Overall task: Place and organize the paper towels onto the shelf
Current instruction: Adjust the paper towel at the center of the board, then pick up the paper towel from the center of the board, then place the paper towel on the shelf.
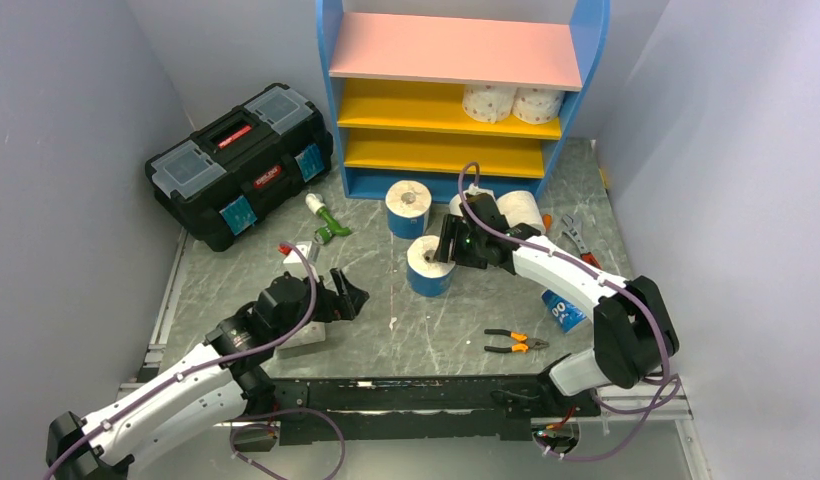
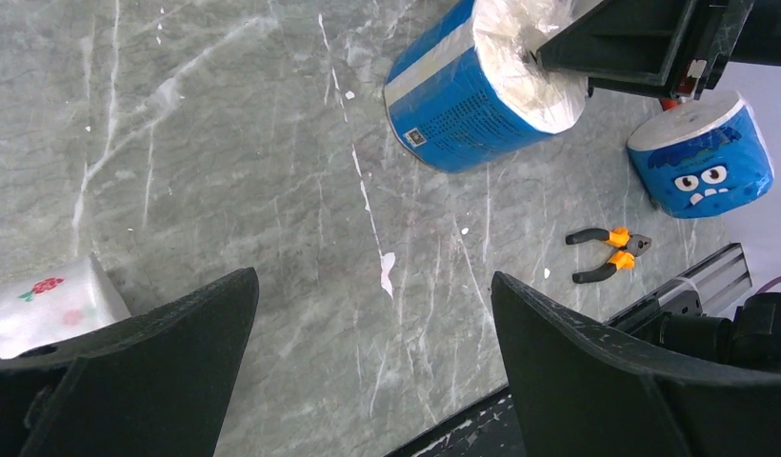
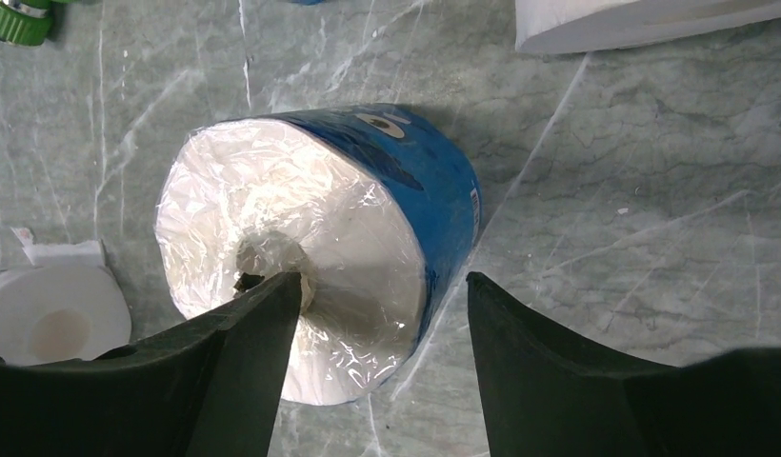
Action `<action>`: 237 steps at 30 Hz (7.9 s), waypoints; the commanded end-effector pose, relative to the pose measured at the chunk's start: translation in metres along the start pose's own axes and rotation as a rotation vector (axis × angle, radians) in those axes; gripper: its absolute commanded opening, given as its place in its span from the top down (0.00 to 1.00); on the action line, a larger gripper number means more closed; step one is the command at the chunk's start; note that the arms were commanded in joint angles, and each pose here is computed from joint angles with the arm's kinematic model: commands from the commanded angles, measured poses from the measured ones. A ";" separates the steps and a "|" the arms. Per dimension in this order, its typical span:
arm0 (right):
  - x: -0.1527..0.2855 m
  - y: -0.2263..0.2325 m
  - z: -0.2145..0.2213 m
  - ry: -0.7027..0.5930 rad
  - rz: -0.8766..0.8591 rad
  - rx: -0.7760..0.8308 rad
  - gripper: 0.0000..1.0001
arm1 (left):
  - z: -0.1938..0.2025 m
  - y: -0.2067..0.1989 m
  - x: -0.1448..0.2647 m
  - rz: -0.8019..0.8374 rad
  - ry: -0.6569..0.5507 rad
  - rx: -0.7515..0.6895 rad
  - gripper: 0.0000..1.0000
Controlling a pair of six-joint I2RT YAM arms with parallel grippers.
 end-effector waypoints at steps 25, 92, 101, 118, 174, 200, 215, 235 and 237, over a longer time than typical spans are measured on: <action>0.050 -0.023 0.016 0.038 0.073 0.231 0.54 | 0.008 -0.016 -0.020 0.080 0.031 0.034 0.02; 0.051 -0.031 0.030 -0.026 0.110 -0.368 0.36 | 0.016 -0.035 -0.039 0.143 0.093 0.048 0.04; 0.043 -0.034 0.036 0.000 0.124 -0.358 0.41 | 0.019 -0.035 -0.041 0.145 0.103 0.050 0.04; 0.057 -0.029 0.030 -0.011 0.141 -0.314 0.56 | 0.020 -0.034 -0.040 0.147 0.100 0.053 0.04; 0.310 0.092 -0.277 -0.770 -0.291 -0.347 0.73 | -0.018 -0.044 -0.025 0.127 0.028 -0.031 0.03; 0.294 0.068 -0.331 -0.922 -0.199 -0.406 0.73 | -0.018 -0.048 -0.037 0.116 0.053 -0.033 0.03; 0.318 0.066 -0.339 -1.014 -0.234 -0.438 0.75 | -0.015 -0.048 -0.037 0.124 0.058 -0.031 0.03; 0.336 0.062 -0.349 -1.114 -0.230 -0.465 0.78 | -0.013 -0.048 -0.038 0.131 0.067 -0.026 0.04; 0.337 0.061 -0.351 -1.126 -0.227 -0.467 0.78 | -0.012 -0.049 -0.038 0.132 0.068 -0.025 0.04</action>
Point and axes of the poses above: each gripper's point midway between its finger pads, its own x axis back along the fingers, its own y axis along the line the jaws close on, z = x × y, the point moved 3 cm from there along x, back along the fingers, and after that the axes turned 7 degrees about -x, right-handed, at the moved point
